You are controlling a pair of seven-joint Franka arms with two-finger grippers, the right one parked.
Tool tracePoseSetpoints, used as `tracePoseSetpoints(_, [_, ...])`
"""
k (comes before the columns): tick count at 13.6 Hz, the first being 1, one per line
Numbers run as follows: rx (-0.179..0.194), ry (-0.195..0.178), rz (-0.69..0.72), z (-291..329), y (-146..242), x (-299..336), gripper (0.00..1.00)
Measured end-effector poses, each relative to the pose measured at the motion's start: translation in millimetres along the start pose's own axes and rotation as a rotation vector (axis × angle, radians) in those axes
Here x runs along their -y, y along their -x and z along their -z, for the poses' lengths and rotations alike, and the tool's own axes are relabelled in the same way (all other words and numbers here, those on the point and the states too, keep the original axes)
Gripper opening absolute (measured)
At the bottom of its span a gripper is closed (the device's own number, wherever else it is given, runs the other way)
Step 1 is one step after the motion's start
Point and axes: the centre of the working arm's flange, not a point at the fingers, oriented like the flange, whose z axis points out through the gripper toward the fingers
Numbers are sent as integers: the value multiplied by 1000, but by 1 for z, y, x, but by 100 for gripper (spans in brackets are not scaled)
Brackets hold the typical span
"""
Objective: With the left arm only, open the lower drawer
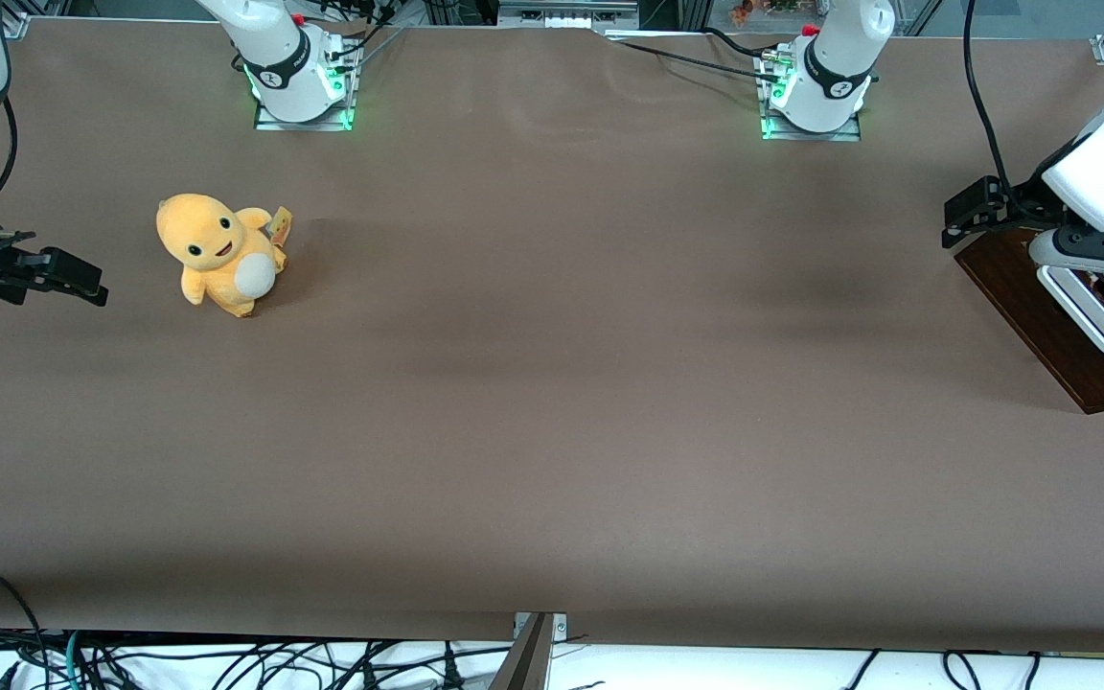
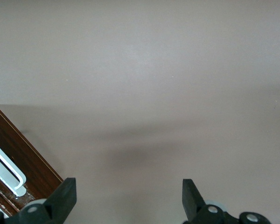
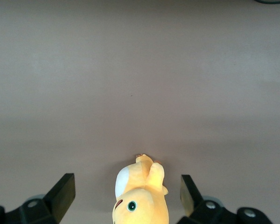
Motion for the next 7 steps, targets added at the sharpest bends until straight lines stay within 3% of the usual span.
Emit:
tracePoseSetpoints(4, [11,1,-5,-5,-1,-3,100])
tracePoseSetpoints(7, [63,5,5,-33,-13,1,100])
